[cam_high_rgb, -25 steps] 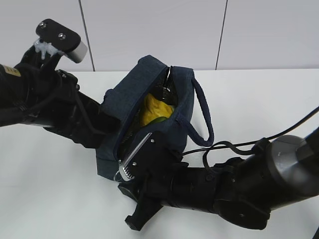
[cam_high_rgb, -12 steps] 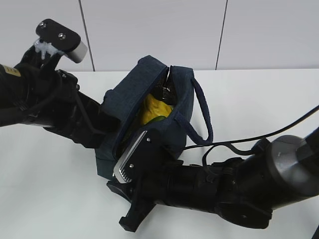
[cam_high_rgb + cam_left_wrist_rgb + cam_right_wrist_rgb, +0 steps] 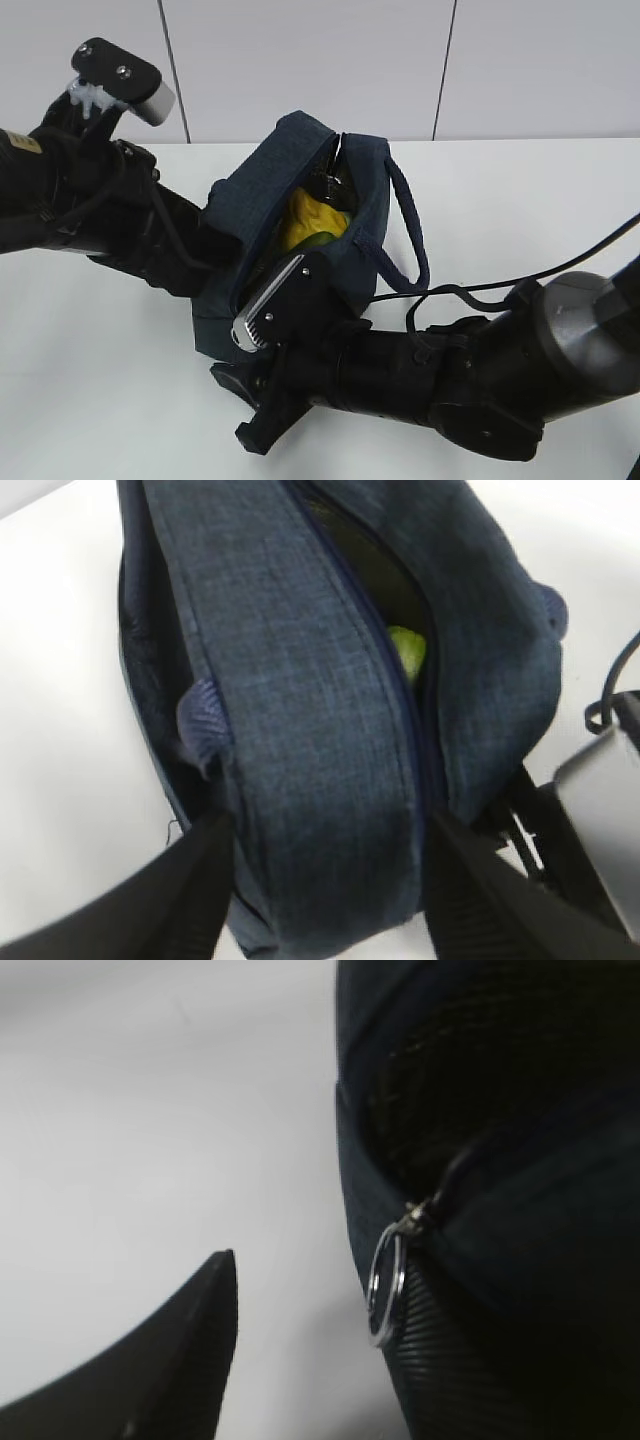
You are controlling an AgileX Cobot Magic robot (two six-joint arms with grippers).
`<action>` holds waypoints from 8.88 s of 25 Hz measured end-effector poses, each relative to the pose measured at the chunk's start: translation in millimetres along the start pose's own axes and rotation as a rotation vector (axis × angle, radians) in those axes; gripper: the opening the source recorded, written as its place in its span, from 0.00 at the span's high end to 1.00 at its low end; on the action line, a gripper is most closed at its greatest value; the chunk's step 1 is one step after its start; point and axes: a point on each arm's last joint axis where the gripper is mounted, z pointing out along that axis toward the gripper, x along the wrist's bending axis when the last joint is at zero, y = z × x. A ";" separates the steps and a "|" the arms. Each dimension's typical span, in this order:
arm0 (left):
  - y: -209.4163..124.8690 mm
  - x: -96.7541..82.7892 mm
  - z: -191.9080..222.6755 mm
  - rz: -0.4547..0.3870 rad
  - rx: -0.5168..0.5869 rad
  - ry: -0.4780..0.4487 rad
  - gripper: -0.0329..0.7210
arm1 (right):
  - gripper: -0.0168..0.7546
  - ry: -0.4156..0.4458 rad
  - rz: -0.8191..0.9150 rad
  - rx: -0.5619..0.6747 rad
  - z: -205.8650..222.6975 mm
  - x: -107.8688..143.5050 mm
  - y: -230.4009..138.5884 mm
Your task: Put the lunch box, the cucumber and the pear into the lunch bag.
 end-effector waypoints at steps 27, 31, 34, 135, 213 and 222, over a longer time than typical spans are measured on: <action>0.0 0.0 0.0 -0.001 0.000 0.000 0.47 | 0.95 -0.033 0.050 0.050 3.8 -2.7 -11.1; 0.0 0.0 0.0 -0.001 0.000 0.000 0.47 | 0.98 -0.033 0.050 0.050 3.8 -2.7 -11.1; 0.0 0.0 0.0 -0.001 0.000 0.000 0.47 | 0.98 -0.033 0.050 0.050 3.8 -2.7 -11.1; -2.2 2.4 10.1 -0.008 0.009 0.012 0.95 | 0.98 0.001 -0.018 -0.169 -71.2 8.4 54.9; -3.0 0.4 9.1 0.005 0.041 -0.011 0.95 | 0.98 -0.140 -0.044 -0.146 -90.3 -7.0 103.8; -3.6 -0.6 8.8 0.003 0.054 -0.022 0.95 | 0.98 -0.172 0.032 -0.137 -94.3 -27.1 101.1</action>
